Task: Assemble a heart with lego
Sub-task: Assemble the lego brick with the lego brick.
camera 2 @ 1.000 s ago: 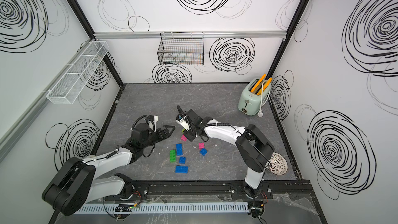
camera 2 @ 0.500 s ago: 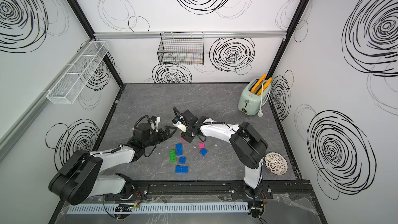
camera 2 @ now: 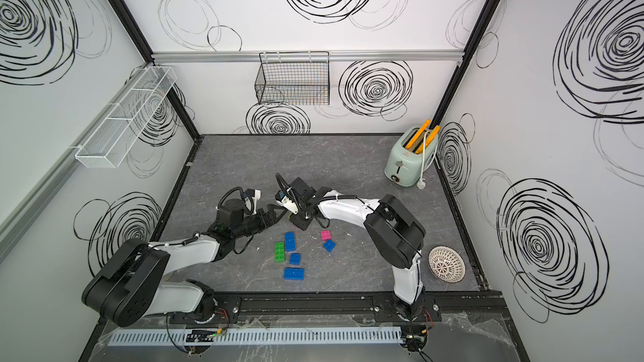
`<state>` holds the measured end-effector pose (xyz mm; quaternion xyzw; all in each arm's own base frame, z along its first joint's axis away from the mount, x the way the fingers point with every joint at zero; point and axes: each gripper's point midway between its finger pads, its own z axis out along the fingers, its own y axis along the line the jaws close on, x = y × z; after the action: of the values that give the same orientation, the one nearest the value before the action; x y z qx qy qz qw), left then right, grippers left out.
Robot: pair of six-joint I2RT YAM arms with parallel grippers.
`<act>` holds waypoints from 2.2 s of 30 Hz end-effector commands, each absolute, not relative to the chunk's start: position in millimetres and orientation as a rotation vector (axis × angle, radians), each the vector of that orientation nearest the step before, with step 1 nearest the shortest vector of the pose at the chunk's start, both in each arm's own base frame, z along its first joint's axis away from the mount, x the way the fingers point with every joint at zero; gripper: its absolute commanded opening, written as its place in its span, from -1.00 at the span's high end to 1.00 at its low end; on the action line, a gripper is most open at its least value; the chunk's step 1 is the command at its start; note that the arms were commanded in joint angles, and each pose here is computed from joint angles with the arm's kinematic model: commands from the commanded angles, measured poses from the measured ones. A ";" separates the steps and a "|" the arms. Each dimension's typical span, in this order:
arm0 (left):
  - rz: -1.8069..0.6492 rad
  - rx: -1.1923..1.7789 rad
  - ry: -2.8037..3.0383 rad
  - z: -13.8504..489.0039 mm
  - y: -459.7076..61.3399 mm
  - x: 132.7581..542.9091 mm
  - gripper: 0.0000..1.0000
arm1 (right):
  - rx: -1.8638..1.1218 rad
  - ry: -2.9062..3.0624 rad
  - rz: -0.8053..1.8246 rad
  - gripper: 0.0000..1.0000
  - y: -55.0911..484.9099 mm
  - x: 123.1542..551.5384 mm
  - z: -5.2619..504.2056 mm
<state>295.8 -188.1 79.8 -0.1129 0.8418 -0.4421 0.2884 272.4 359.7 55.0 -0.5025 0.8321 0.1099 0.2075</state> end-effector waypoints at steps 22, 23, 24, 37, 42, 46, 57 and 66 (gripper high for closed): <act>-1.246 -0.279 2.232 82.4 -198.8 298.9 -0.99 | -1.476 2.432 0.218 0.55 340.1 254.3 19.7; -1.248 -0.279 2.236 81.7 -199.4 298.3 -0.99 | -1.485 2.434 0.211 0.55 338.4 253.1 17.2; -1.248 -0.279 2.240 80.8 -199.5 297.8 -0.99 | -1.490 2.442 0.193 0.55 335.5 252.9 14.6; -1.234 -0.281 2.281 73.7 -201.6 296.1 -0.99 | -1.555 2.507 0.095 0.55 313.9 238.1 -8.2; -1.241 -0.283 2.310 67.9 -204.7 294.0 -0.99 | -1.592 2.488 0.063 0.55 312.4 233.6 -11.7; -1.250 -0.284 2.317 67.0 -205.9 292.5 -0.97 | -1.590 2.488 0.093 0.55 313.6 231.5 -11.4; -1.270 -0.264 2.301 72.9 -209.4 292.4 -0.97 | -1.470 2.497 0.235 0.54 311.8 241.2 17.7; -1.272 -0.263 2.303 73.4 -209.8 291.5 -0.97 | -1.478 2.537 0.208 0.53 305.4 241.0 4.7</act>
<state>284.2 -203.5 58.1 -0.1065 0.8559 -0.4501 0.2314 269.2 343.1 46.4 -0.4937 0.8393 0.1089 0.1999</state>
